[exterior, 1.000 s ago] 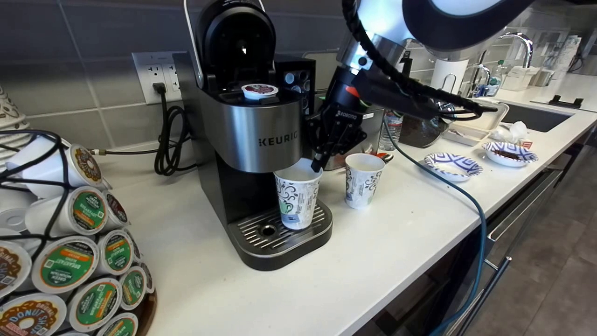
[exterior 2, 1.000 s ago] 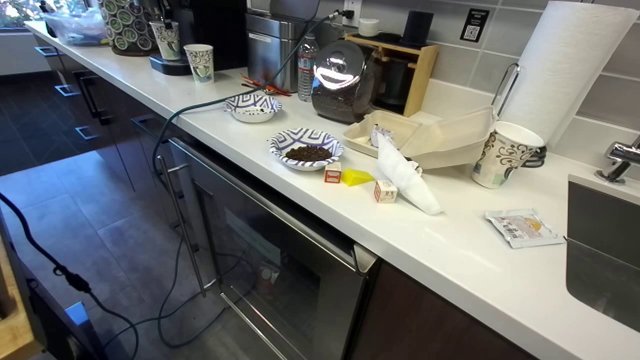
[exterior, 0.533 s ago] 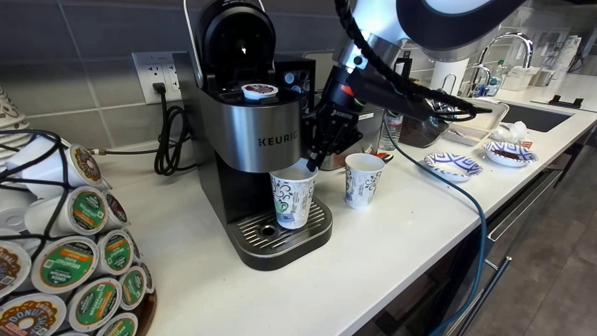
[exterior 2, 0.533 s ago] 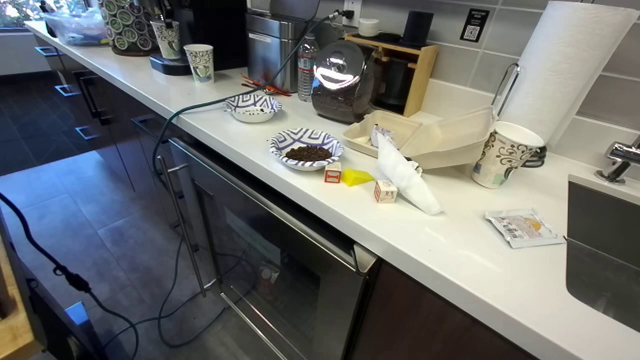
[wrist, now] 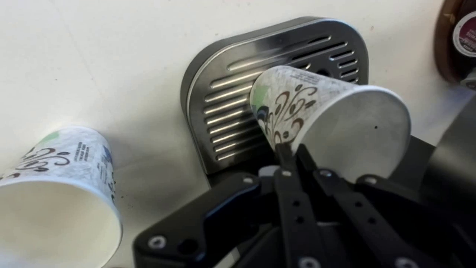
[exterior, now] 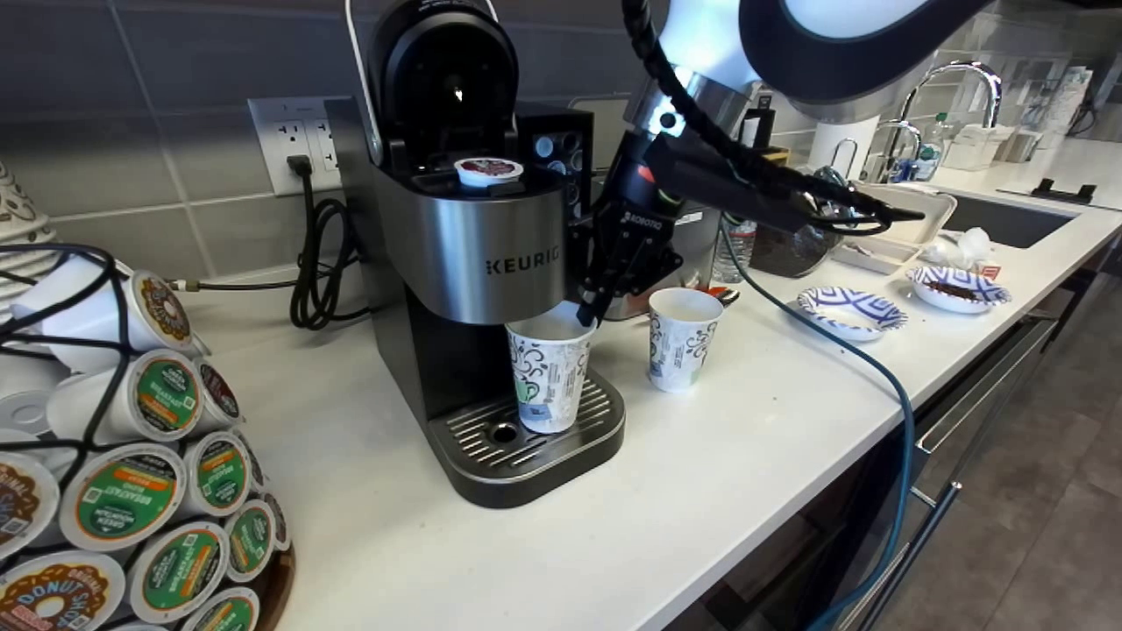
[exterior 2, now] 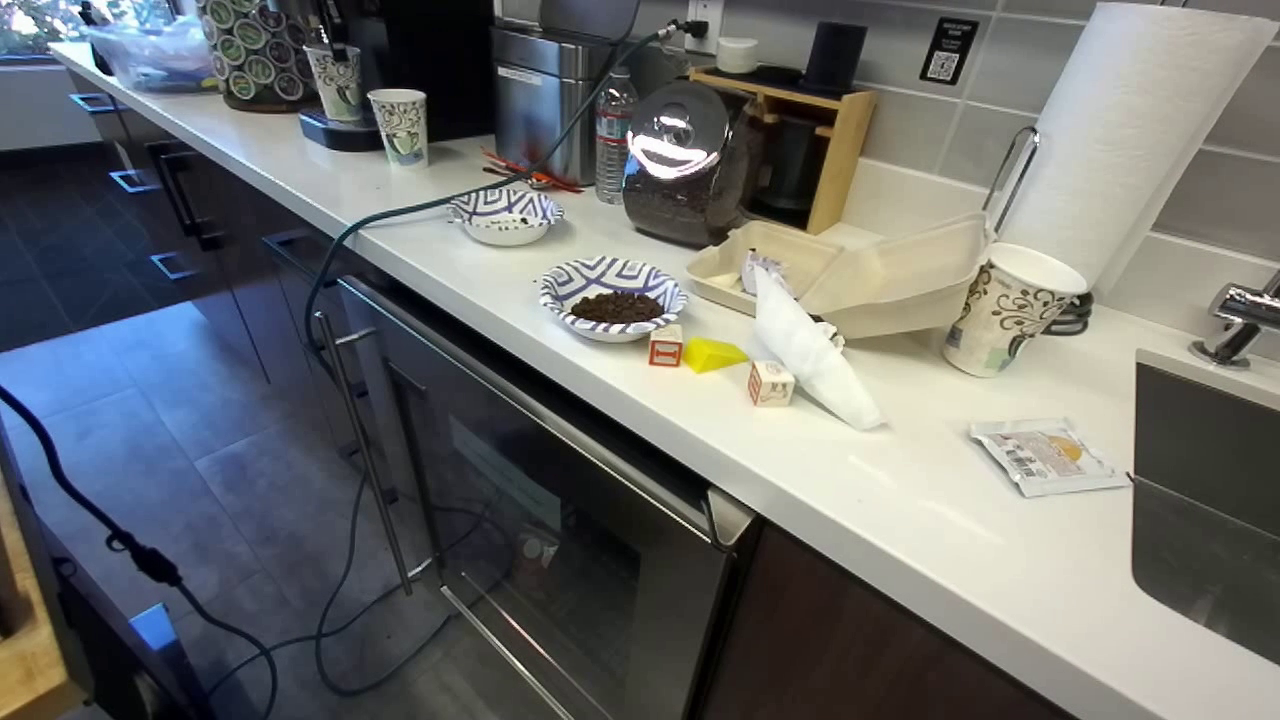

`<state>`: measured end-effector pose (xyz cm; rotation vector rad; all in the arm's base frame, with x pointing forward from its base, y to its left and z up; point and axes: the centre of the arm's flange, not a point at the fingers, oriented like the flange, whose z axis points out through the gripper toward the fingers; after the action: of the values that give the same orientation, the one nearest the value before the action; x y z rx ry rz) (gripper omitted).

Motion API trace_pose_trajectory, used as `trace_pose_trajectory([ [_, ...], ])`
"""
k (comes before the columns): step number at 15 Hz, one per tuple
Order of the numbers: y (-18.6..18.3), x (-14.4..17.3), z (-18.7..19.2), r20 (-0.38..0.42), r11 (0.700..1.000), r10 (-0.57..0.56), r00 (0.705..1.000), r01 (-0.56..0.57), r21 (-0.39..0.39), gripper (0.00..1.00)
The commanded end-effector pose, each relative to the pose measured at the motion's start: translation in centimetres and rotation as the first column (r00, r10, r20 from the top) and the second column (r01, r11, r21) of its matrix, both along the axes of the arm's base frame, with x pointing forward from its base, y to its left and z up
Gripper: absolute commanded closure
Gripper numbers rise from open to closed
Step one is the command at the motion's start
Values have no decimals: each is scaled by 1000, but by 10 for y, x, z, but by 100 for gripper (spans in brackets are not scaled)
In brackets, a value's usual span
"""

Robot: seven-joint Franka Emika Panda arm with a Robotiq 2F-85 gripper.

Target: Pick up the paper cup on the right and put it on the drip tray

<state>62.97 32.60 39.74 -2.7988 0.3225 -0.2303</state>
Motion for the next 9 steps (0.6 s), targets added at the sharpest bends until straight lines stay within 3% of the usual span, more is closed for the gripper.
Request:
trace_pose_trajectory([
  [1,-3,3,3,3,999,-42,999,42,24,64],
  [7,-54,-5,39,0,992,-94,996,93,87,18],
  [9,-76,-17,51,1,997,-19,1000,19,78,2],
])
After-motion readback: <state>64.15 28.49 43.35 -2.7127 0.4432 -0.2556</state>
